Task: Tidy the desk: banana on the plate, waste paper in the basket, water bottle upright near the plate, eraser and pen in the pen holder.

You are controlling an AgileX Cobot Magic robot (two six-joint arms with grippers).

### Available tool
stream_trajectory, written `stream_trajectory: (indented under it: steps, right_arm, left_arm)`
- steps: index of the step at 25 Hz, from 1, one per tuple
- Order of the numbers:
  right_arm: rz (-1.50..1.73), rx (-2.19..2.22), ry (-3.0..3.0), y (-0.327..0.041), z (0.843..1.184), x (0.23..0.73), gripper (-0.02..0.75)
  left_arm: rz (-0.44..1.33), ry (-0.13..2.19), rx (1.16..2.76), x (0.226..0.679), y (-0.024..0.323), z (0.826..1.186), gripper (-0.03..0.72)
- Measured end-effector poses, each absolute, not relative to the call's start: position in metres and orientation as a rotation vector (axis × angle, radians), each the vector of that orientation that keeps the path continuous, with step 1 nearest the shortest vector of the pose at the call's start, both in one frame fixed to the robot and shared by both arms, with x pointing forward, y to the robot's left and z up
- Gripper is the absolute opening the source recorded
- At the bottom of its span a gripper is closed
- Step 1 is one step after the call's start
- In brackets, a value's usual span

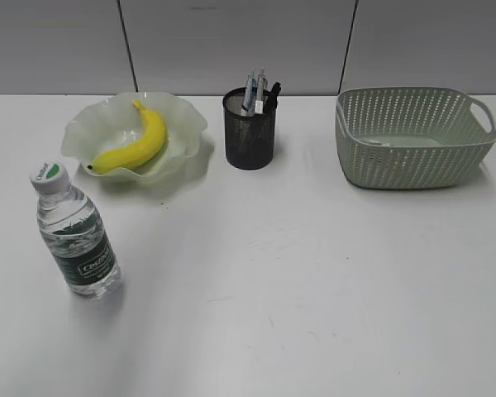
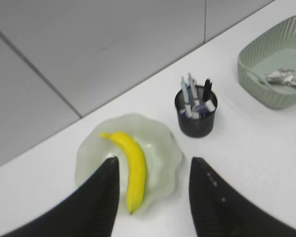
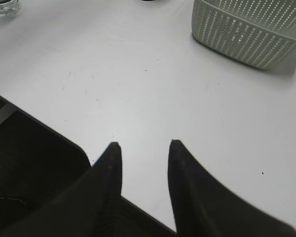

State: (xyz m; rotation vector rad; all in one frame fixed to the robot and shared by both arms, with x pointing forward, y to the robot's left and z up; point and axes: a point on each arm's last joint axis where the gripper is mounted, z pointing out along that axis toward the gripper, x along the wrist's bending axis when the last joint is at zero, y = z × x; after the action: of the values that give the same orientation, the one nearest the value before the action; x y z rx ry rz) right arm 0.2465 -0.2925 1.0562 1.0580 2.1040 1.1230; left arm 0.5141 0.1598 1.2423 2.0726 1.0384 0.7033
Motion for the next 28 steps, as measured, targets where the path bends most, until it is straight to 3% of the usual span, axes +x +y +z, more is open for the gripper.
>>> stream_trajectory:
  steps: [5, 11, 21, 28]
  right_arm:
    - [1.123, 1.058, 2.104, -0.293, 1.056, 0.247, 0.268]
    - [1.122, 1.058, 2.104, -0.293, 1.056, 0.247, 0.268]
    - [1.118, 1.15, 2.049, -0.296, 1.056, 0.249, 0.268]
    - [1.113, 1.153, 2.043, -0.297, 1.056, 0.249, 0.268]
  left_arm:
    - [0.736, 1.248, 2.026, 0.457, 0.22, 1.261, 0.349]
    - [0.78, 1.322, 1.966, 0.35, 0.272, 1.222, 0.337]
    - [0.686, 1.209, 1.81, 0.246, 0.292, 1.074, 0.334]
    - [0.739, 1.151, 1.734, 0.227, 0.298, 1.063, 0.293]
